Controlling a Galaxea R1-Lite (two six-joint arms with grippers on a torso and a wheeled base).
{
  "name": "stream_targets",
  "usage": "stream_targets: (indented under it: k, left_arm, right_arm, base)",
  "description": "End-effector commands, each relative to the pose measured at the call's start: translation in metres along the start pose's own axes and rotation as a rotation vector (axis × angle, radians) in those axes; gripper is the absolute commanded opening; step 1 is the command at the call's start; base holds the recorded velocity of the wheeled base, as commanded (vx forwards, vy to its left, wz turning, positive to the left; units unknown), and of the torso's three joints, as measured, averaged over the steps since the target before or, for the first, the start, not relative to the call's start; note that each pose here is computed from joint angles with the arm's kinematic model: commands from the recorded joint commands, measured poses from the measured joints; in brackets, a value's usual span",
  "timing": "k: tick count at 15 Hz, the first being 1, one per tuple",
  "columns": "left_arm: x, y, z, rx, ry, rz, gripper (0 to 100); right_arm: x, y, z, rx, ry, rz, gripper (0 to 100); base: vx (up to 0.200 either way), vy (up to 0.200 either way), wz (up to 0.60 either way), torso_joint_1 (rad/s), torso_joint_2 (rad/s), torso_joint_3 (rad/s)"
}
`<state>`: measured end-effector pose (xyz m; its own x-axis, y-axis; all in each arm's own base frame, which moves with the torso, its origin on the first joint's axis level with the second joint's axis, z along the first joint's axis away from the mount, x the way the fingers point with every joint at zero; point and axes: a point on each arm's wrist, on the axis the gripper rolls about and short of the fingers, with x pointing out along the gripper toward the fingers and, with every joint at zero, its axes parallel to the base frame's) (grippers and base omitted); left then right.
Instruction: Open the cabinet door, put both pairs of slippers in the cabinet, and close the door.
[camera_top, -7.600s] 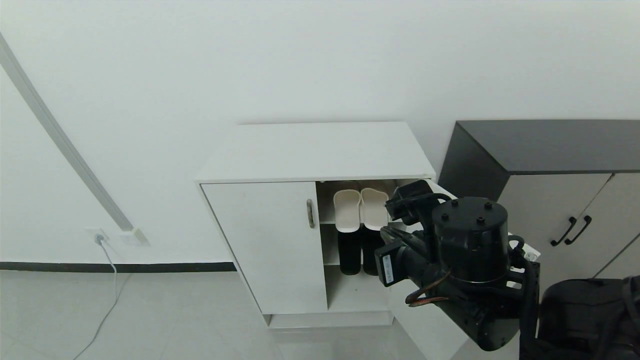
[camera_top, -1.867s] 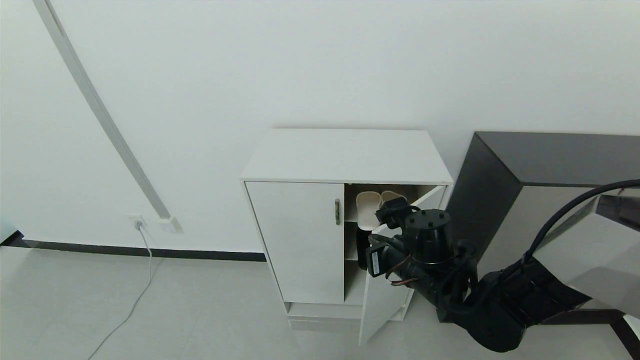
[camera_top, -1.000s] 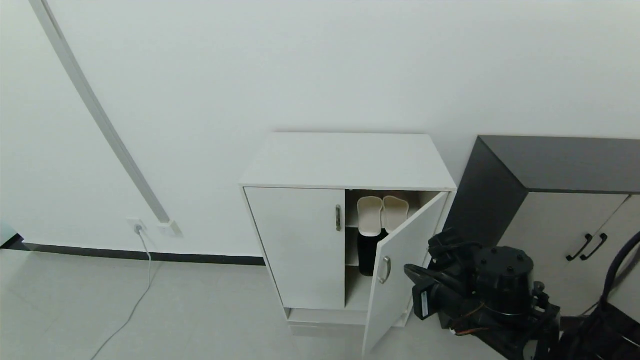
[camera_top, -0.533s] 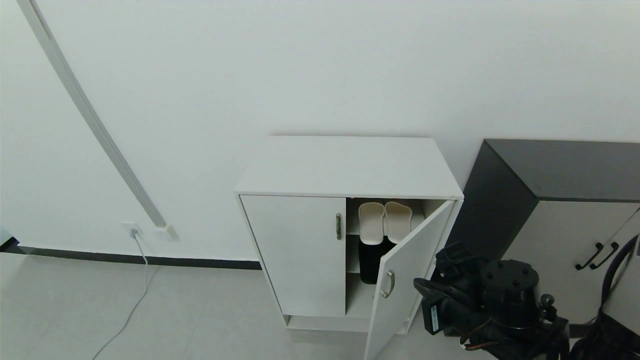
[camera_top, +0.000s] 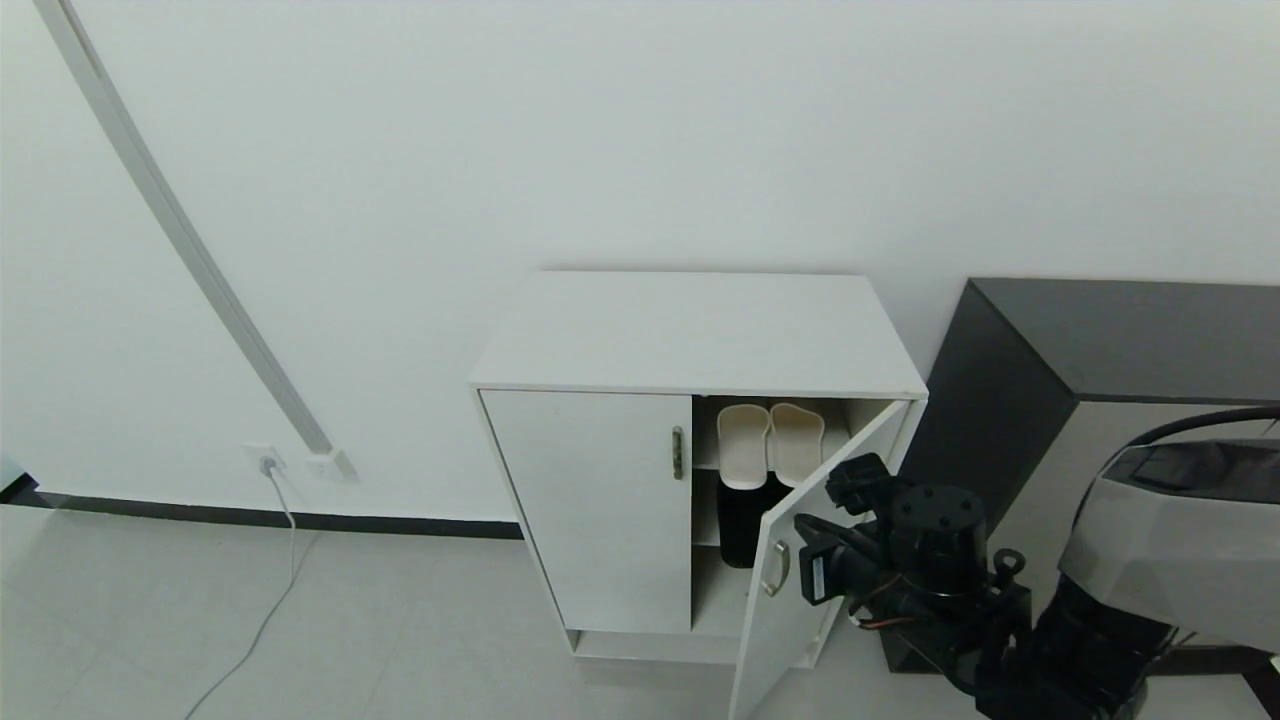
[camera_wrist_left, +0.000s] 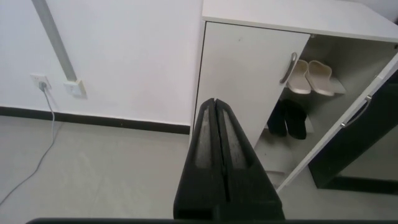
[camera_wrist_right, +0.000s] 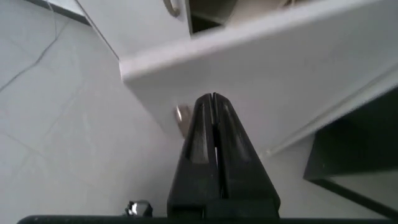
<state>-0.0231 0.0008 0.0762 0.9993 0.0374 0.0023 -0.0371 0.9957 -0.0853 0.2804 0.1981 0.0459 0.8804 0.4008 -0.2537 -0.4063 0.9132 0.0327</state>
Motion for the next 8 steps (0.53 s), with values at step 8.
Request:
stream_targets:
  k: [8]
  left_arm:
    - [0.0, 0.0, 0.0, -0.002, 0.001, -0.001, 0]
  right_arm:
    - [0.065, -0.003, -0.006, 0.011, -0.034, -0.034, 0]
  base:
    - [0.0, 0.0, 0.0, 0.0, 0.0, 0.0]
